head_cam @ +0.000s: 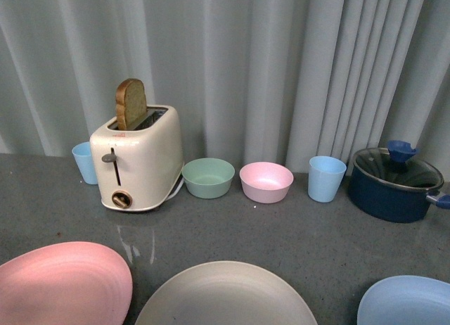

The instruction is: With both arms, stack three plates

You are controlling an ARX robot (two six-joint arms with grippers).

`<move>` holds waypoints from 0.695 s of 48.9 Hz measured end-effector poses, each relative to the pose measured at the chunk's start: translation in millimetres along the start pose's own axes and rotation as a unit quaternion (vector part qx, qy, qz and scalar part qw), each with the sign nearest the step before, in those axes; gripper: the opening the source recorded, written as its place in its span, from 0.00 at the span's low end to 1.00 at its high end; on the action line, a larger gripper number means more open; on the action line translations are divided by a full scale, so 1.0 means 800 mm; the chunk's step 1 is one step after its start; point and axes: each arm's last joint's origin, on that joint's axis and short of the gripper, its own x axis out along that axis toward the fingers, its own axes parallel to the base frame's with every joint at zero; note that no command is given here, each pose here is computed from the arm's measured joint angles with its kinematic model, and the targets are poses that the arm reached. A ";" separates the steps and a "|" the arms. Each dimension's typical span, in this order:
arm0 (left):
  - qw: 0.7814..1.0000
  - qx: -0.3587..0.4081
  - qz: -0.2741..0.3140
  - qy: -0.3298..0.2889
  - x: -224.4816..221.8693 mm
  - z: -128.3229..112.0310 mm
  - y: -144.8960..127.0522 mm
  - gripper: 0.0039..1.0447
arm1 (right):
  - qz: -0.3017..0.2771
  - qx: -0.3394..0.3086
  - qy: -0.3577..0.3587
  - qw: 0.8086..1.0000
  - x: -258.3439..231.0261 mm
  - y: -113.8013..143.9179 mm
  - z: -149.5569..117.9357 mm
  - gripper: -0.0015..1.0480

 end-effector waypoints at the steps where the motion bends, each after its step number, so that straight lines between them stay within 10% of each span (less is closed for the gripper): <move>1: 1.000 -0.001 0.003 0.004 0.004 -0.001 0.002 0.94 | 0.000 0.000 0.000 1.000 0.000 0.000 0.000 0.93; 34: 0.998 -0.003 0.031 0.060 0.071 0.022 0.042 0.94 | 0.000 0.000 0.000 1.000 0.000 0.000 0.000 0.93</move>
